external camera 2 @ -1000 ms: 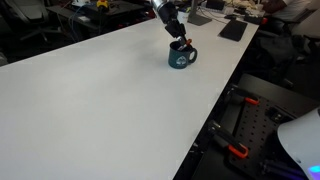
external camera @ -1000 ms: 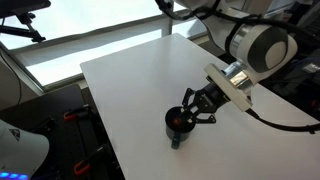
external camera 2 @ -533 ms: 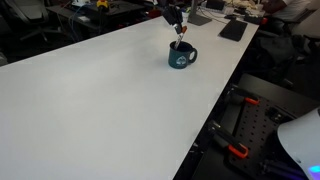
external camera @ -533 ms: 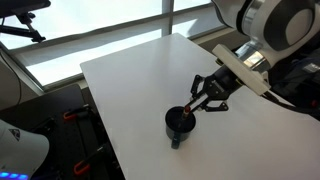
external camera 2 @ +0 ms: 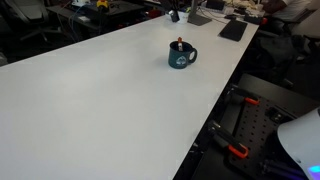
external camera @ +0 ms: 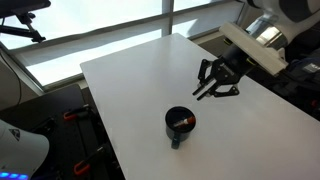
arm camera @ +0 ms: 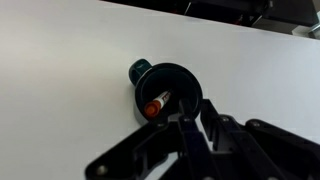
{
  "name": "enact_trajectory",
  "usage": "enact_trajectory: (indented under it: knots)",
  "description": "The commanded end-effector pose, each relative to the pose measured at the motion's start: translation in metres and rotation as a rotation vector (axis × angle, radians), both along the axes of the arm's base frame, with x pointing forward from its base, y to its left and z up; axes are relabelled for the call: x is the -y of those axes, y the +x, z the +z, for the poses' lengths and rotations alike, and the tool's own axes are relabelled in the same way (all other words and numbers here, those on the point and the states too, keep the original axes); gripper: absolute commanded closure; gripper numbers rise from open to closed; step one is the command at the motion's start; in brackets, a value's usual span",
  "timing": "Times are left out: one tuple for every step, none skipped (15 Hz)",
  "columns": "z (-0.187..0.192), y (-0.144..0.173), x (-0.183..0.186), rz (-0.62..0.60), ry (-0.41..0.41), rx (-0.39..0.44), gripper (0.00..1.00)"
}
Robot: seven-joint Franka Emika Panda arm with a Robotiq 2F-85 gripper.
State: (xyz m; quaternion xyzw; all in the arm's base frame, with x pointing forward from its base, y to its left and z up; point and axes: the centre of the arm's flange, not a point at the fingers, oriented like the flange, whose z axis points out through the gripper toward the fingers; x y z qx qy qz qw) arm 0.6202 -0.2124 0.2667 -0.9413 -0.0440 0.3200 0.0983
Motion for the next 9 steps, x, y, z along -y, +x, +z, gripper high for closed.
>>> enact_trajectory:
  knots:
    - [0.009, -0.003, -0.010, 0.017, -0.002, 0.032, 0.95]
    - [0.006, -0.001, -0.010, 0.015, 0.001, 0.024, 0.95]
    - [0.000, 0.000, -0.010, 0.014, -0.002, 0.004, 0.73]
    - [-0.004, 0.000, -0.011, 0.007, -0.005, -0.008, 0.56]
    - [-0.008, 0.000, -0.011, 0.011, -0.004, -0.014, 0.48]
    - [-0.012, -0.001, -0.012, 0.007, 0.002, -0.024, 0.42]
    - [-0.016, -0.001, -0.011, 0.003, 0.001, -0.032, 0.33]
    - [-0.020, -0.001, -0.011, 0.003, 0.004, -0.041, 0.27]
    - [-0.025, -0.001, -0.009, 0.001, 0.008, -0.053, 0.20]
